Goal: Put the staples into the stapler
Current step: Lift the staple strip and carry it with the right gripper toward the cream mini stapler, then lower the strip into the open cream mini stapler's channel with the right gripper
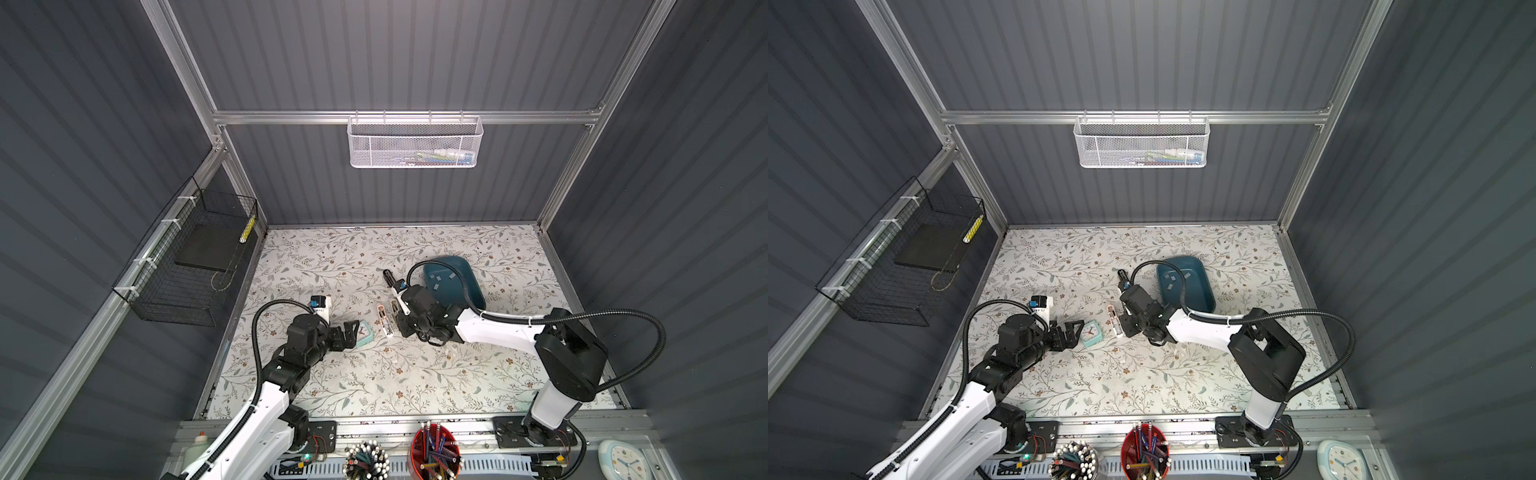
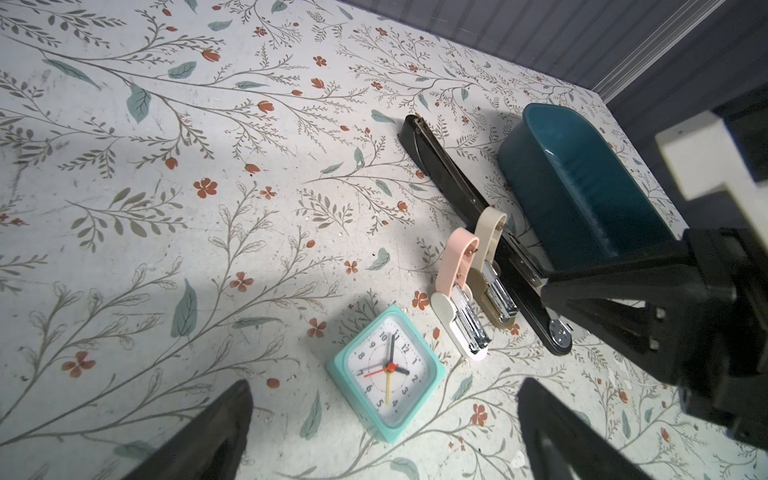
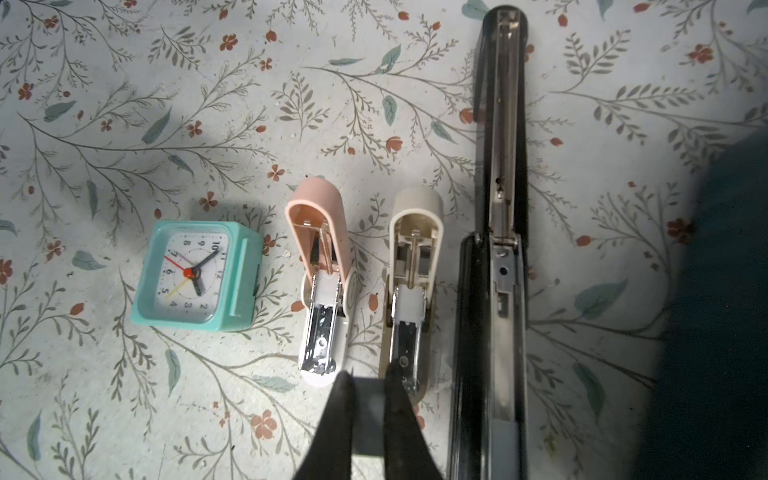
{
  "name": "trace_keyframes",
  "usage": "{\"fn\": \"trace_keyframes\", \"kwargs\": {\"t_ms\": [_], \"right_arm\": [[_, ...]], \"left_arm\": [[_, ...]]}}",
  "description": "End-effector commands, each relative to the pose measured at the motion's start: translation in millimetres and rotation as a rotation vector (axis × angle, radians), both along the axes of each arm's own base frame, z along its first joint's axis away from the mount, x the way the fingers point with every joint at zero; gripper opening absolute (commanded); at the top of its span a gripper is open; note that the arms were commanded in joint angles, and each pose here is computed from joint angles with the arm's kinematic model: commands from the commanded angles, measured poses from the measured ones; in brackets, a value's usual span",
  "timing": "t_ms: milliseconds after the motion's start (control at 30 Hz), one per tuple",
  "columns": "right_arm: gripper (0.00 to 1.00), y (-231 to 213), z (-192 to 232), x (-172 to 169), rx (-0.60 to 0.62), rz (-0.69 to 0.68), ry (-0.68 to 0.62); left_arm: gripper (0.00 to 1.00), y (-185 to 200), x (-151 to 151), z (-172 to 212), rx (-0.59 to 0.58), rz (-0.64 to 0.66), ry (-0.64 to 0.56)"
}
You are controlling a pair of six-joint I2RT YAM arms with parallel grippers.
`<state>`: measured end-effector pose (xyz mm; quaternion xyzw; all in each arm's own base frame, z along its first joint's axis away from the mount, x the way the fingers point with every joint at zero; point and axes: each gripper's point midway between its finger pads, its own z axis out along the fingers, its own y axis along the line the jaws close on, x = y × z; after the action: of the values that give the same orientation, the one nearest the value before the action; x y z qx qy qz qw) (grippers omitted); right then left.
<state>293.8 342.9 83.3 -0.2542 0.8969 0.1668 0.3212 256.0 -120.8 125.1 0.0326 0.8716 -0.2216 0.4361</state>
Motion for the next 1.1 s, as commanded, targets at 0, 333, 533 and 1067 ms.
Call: {"fn": "trace_keyframes", "kwargs": {"t_ms": [0, 333, 533, 1067], "right_arm": [[0.0, 0, -5, 2, 0.004, -0.024, 0.009], [0.0, -1, -24, 10, -0.069, -0.033, 0.01], [0.0, -1, -24, 11, -0.081, -0.028, -0.003], [0.0, 4, -28, 17, -0.102, -0.019, -0.012]], "left_arm": [[1.0, -2, 0, -3, -0.013, -0.007, 0.009], [1.0, -4, -2, -1, -0.023, -0.024, -0.004], [1.0, -4, -3, 0, -0.026, -0.023, -0.012], [1.0, -4, -3, 0, -0.026, -0.024, -0.011]]}}
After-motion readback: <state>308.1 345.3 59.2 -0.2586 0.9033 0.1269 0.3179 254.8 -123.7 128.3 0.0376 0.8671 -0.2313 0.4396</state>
